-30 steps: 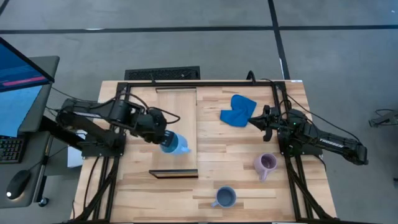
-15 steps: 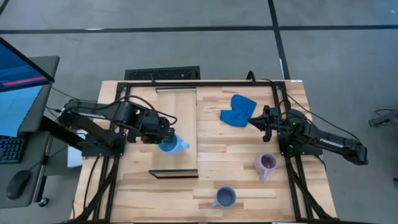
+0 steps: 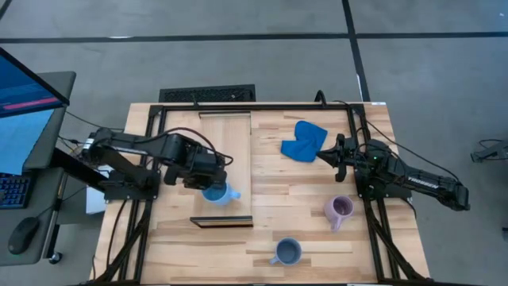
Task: Stack small to large cups/mugs on shelf
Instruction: Put the light blue mug on the shelf
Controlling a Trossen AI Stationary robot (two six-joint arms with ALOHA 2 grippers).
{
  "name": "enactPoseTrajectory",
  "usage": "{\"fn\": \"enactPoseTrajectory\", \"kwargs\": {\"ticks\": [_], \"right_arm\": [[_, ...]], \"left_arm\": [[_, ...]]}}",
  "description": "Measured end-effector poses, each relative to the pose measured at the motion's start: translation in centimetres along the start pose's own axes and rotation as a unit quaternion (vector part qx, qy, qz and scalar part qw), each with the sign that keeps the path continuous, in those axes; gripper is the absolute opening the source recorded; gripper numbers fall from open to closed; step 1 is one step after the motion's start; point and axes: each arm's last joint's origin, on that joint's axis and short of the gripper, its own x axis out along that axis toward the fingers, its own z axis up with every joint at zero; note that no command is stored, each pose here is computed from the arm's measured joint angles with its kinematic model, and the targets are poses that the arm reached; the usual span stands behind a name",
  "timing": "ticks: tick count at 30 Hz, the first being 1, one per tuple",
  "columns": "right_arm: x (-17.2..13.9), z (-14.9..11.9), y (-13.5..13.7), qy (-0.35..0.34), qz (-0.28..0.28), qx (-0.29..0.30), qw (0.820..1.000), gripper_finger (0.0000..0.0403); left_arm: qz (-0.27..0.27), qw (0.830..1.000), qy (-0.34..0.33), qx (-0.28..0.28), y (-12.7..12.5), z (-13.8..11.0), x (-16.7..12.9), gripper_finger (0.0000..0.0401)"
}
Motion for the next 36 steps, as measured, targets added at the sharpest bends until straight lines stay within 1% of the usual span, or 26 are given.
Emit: {"fn": "enactPoseTrajectory", "kwargs": {"ticks": [9, 17, 24, 28, 36], "right_arm": [[0.00, -0.01, 0.00, 0.000, 0.000, 0.000, 1.000, 0.0033], [0.00, -0.01, 0.00, 0.001, 0.000, 0.000, 1.000, 0.0033], [0.00, -0.01, 0.00, 0.001, 0.000, 0.000, 1.000, 0.0033], [0.00, 0.00, 0.00, 0.000, 0.000, 0.000, 1.000, 0.0033], [0.00, 0.00, 0.00, 0.001, 0.000, 0.000, 1.000, 0.0033]], "left_arm": [[0.001, 1.000, 0.014, 0.016, -0.12, -0.05, 0.20, 0.0016], [0.002, 1.000, 0.019, 0.003, -0.16, 0.45, 0.22, 0.0021], [-0.007, 1.000, 0.018, 0.008, -0.31, 0.65, 0.20, 0.0024], [-0.007, 1.000, 0.016, 0.006, -0.31, 0.66, 0.20, 0.0036], [-0.006, 1.000, 0.027, 0.001, -0.31, 0.59, 0.20, 0.0076]]}}
